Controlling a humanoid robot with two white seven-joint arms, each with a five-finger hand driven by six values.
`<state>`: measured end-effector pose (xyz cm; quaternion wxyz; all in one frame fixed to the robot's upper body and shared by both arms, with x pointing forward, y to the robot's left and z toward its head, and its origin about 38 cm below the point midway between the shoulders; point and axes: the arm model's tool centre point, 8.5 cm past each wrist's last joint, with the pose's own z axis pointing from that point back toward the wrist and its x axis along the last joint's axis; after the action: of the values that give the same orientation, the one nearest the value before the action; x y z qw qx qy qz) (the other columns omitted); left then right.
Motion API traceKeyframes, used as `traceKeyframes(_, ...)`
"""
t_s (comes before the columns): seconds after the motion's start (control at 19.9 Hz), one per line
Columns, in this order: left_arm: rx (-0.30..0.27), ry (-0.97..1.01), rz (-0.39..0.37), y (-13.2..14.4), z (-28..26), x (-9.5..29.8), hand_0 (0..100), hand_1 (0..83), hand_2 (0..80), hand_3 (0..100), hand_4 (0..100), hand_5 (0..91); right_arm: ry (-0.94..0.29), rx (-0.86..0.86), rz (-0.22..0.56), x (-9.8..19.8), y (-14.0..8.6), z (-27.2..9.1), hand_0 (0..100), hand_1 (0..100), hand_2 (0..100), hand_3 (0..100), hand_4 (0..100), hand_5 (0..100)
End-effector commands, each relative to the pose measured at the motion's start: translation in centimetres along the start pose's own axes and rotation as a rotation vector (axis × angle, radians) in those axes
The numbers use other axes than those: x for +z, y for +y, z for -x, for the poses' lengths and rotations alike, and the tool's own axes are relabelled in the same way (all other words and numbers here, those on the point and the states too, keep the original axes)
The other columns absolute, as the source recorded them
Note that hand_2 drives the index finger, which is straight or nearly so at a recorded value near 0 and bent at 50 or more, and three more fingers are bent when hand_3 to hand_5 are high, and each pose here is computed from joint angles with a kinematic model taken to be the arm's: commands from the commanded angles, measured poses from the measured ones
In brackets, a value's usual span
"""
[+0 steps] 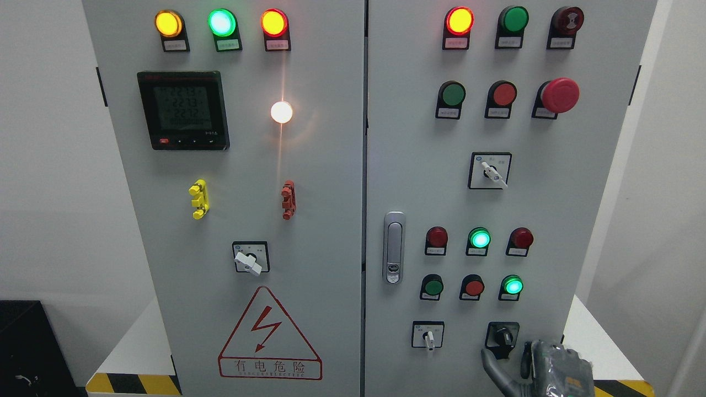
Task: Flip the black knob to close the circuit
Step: 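Grip the black knob with the right hand and twist it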
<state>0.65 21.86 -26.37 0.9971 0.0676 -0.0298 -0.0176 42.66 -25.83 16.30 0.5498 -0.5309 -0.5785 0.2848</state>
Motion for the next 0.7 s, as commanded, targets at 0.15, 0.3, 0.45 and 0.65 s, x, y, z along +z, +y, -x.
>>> traceKeyframes(0.15,0.004,-0.006,0.004,-0.2,0.5,0.0,12,55.6,0.0,0,0,0.0,0.030,0.011,-0.014,-0.2,0.6,1.2,0,6,87,100,99,100)
traceKeyframes(0.3,0.004,-0.007,0.004,-0.2,0.4,0.0,12,55.6,0.0,0,0,0.0,0.040,0.009,-0.005,-0.4,0.3,1.6,0,6,87,100,99,100)
traceKeyframes(0.45,0.004,-0.006,0.004,-0.2,0.5,0.0,12,55.6,0.0,0,0,0.0,0.044,0.007,-0.004,-0.5,0.2,1.8,0,6,87,100,99,100)
traceKeyframes(0.65,0.004,-0.006,0.004,-0.2,0.5,0.0,12,55.6,0.0,0,0,0.0,0.057,0.004,0.000,-0.5,0.0,2.4,0,7,87,100,99,100)
